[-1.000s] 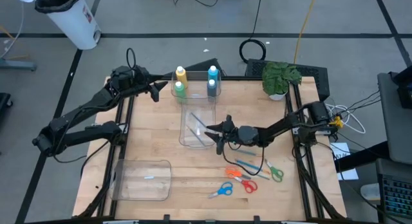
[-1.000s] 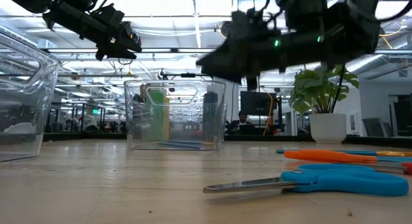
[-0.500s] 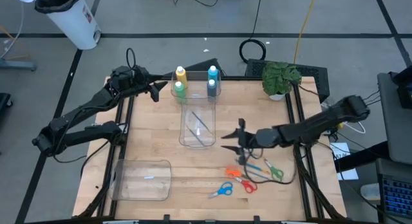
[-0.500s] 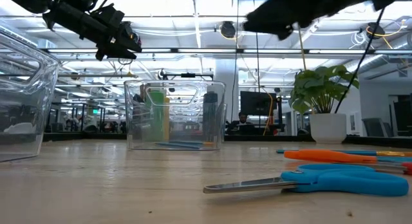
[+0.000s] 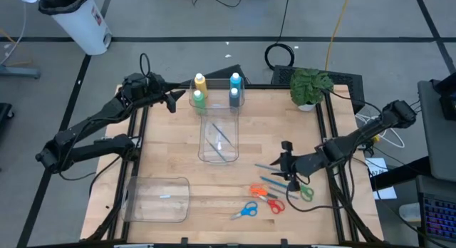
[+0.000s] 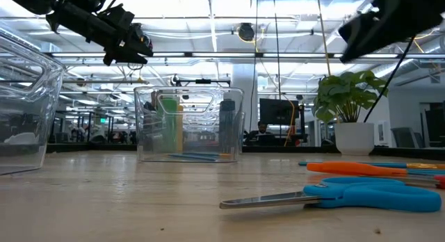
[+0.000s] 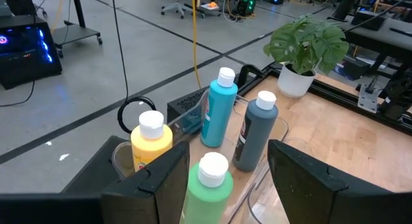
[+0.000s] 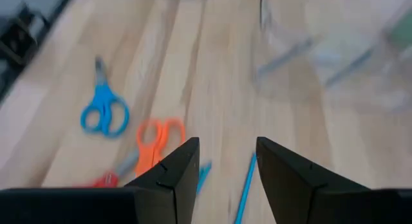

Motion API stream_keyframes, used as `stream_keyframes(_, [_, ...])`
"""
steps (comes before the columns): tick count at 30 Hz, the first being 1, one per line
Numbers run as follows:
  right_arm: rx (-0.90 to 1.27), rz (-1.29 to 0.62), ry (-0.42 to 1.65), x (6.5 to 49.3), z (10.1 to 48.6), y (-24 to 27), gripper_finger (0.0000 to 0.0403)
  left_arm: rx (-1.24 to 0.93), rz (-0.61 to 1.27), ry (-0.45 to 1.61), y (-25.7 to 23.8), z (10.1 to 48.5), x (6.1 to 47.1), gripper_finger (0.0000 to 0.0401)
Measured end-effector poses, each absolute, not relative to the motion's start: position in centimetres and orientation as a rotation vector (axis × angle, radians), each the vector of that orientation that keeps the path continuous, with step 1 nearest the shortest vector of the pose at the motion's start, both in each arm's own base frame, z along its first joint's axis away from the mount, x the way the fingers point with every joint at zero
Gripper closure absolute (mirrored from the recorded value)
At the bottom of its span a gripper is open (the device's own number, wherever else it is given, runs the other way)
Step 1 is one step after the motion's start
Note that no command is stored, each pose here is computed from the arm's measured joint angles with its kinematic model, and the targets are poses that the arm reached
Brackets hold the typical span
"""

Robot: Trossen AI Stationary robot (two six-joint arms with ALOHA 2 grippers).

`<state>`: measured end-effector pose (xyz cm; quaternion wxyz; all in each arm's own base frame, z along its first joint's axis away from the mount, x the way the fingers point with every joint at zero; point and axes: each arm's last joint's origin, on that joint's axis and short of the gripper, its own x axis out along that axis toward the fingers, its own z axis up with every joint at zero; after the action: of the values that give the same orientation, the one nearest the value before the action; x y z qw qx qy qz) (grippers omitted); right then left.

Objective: Pick & Place Paint Supplies
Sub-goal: Put the blue paintbrush into the middle transparent bin

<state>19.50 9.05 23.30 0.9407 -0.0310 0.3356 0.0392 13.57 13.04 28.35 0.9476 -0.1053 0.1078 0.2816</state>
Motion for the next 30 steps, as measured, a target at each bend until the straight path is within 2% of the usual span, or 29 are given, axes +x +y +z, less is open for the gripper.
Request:
stream_keyframes(7, [-0.014, 0.016, 0.865, 18.1, 21.5, 9.1, 0.0257, -0.214, 0.574, 0.219, 13.0, 28.3, 13.6, 0.0187])
stream_keyframes(17, [0.023, -0.068, 1.015, 15.7, 16.5, 8.1, 0.0263, -0.214, 0.574, 0.219, 13.0, 28.3, 13.6, 0.0187])
stream_keyframes(30, [0.121, -0.023, 0.967, 13.6, 11.9, 8.1, 0.0264, -0.214, 0.574, 0.219, 13.0, 28.3, 13.6, 0.0187])
